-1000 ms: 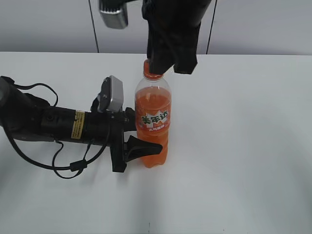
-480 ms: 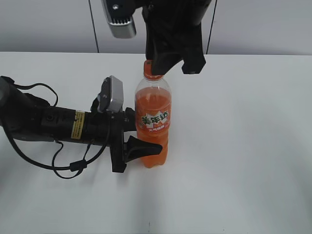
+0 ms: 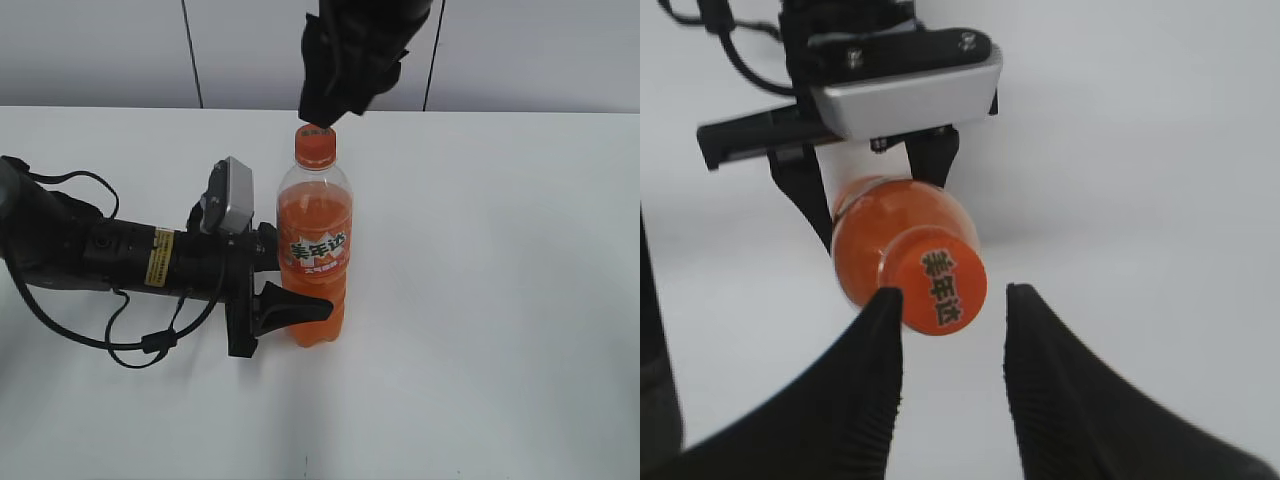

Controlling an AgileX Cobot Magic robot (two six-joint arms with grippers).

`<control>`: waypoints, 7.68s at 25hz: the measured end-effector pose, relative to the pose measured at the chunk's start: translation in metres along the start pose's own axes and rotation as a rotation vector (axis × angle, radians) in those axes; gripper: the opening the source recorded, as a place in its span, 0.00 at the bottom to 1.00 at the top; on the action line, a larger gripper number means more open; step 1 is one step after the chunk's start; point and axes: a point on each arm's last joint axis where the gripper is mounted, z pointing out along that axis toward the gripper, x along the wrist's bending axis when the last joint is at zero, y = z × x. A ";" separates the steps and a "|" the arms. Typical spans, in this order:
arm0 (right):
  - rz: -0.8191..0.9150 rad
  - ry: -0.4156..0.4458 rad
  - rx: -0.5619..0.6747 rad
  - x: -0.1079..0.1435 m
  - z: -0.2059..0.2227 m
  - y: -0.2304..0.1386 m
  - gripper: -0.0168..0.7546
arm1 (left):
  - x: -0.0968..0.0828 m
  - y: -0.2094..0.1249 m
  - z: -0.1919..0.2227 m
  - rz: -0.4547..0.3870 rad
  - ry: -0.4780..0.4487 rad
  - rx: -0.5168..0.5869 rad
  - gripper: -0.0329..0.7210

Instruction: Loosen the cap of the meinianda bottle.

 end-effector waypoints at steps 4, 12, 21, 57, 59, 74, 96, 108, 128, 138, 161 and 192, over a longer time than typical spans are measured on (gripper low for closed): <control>0.346 0.020 -0.038 0.003 -0.008 0.003 0.50 | 0.000 0.000 0.000 0.001 -0.002 0.000 0.59; 0.788 -0.002 -0.020 0.001 -0.007 0.001 0.65 | 0.000 0.000 0.000 0.002 -0.003 0.000 0.59; 0.822 -0.004 0.037 -0.003 0.015 0.000 0.65 | -0.001 0.000 0.000 0.003 -0.006 0.000 0.59; 0.333 0.048 0.073 0.002 0.030 -0.006 0.37 | -0.001 0.000 0.000 0.004 -0.007 0.002 0.59; 0.147 0.054 0.068 0.002 0.030 -0.006 0.37 | -0.001 0.000 0.000 0.007 -0.008 0.004 0.59; -0.508 0.044 0.062 0.000 0.027 -0.007 0.31 | 0.000 -0.001 0.000 0.001 -0.001 0.007 0.59; 0.326 0.027 -0.019 0.009 -0.007 -0.004 0.52 | 0.000 -0.001 0.000 0.000 -0.001 0.007 0.59; 0.876 -0.007 0.014 0.005 -0.002 -0.007 0.52 | 0.000 -0.001 0.000 0.000 -0.001 0.007 0.59; 0.876 0.009 0.061 0.000 0.031 -0.005 0.52 | 0.000 -0.001 0.000 0.000 -0.001 0.007 0.59; 0.633 0.029 0.071 0.001 0.030 -0.006 0.37 | 0.000 0.000 0.000 0.002 -0.002 0.007 0.59; -0.469 0.073 0.040 -0.003 0.040 -0.001 0.37 | 0.001 -0.001 -0.001 0.000 0.001 0.007 0.59; -0.514 0.089 0.041 0.000 0.040 -0.003 0.59 | 0.000 -0.001 0.000 0.005 0.001 0.013 0.59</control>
